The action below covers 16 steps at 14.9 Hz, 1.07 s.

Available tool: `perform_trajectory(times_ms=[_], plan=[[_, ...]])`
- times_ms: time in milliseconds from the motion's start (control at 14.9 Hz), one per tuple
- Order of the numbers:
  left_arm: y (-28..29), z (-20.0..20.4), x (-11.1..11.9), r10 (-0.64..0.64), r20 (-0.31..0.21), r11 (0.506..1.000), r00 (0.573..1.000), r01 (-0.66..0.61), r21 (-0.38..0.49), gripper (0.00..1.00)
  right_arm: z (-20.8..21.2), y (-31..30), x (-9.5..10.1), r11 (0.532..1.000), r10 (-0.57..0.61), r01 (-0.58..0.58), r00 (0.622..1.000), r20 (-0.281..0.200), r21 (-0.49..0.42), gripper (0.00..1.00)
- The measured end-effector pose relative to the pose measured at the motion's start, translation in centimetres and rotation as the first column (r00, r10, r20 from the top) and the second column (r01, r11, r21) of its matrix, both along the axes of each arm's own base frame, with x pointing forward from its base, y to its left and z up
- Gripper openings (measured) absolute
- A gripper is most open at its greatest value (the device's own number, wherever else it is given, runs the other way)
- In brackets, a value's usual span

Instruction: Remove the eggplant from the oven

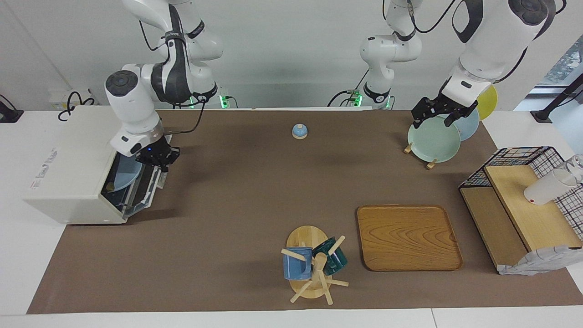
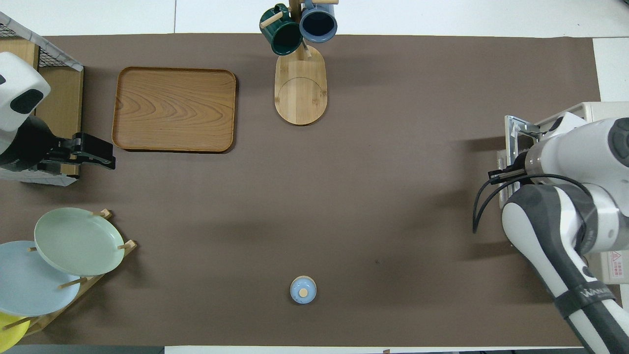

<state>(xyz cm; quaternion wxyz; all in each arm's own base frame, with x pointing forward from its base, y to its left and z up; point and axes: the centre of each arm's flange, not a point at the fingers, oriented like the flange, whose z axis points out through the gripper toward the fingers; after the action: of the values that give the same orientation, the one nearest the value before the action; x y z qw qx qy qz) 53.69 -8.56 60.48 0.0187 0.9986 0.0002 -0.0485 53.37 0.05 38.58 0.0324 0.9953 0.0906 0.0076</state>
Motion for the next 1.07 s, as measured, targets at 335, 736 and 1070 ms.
perform_trajectory(times_ms=[335,736,1070], plan=[[0.0,0.0,0.0,0.000,0.000,1.000,1.000,0.000,0.000,1.00,-3.4,1.0,0.1,1.000,-0.011,0.011,1.000,0.017,0.016,0.01],[0.0,0.0,0.0,0.000,0.000,1.000,1.000,0.000,0.000,1.00,-5.8,1.3,0.2,0.998,-0.057,0.056,0.998,0.014,0.035,0.01],[0.0,0.0,0.0,0.000,0.000,1.000,1.000,0.000,0.000,1.00,-8.4,1.2,0.4,0.995,-0.083,0.082,0.997,0.010,0.052,0.01]])
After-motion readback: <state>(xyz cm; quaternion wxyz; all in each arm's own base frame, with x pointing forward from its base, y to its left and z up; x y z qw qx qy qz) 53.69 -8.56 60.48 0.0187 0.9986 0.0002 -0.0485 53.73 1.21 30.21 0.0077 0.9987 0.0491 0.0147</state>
